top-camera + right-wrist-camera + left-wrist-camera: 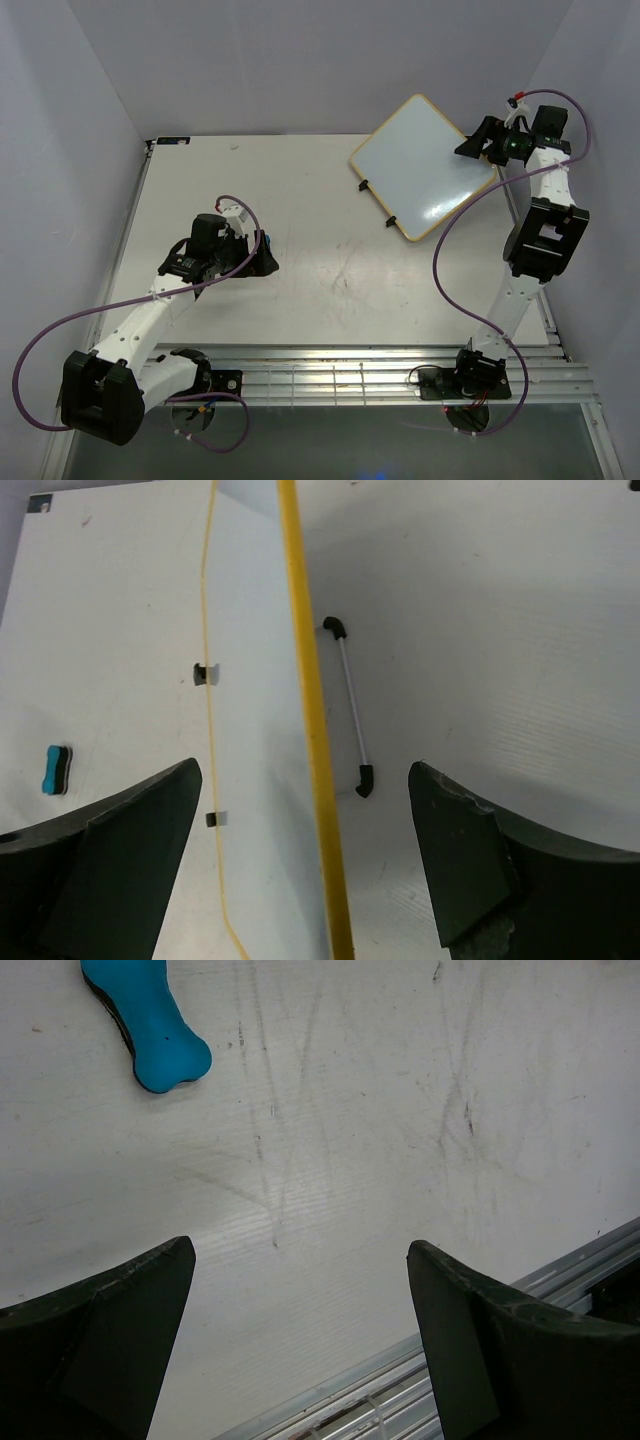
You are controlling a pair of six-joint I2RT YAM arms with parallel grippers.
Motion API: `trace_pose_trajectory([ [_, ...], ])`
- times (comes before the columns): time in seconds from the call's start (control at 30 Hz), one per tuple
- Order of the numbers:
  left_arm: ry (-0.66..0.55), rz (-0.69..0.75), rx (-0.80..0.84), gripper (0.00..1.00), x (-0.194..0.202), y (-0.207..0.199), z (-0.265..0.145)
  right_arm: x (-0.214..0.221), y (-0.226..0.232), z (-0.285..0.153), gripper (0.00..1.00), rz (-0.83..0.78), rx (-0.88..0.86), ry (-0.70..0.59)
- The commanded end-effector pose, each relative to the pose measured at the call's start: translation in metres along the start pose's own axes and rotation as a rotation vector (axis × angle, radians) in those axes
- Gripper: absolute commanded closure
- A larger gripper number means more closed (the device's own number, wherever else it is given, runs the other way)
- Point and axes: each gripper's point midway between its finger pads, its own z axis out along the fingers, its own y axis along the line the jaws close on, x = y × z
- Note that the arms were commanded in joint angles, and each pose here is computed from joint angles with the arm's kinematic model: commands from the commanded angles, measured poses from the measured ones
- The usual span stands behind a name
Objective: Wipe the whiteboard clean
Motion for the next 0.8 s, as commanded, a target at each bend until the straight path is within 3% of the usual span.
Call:
trace_pose_trajectory([
  [0.0, -0.015, 0.022, 0.037, 0.02, -0.003, -0.007, -0.001, -0.013, -0.014, -0.012, 0.10, -0.027, 0.131, -0.027],
  [0.17, -0.035, 0.021, 0.020, 0.02, -0.007, -0.005, -0.003, -0.020, -0.033, -0.029, 0.10, -0.018, 0.313, -0.039],
  [0.6, -0.046, 0.006, -0.043, 0.02, -0.009, 0.006, -0.003, -0.066, -0.003, -0.075, 0.10, -0.060, 0.436, -0.154],
  [0.77, -0.075, 0.001, -0.073, 0.02, -0.013, 0.010, -0.007, -0.082, -0.010, -0.100, 0.10, -0.065, 0.590, -0.199],
])
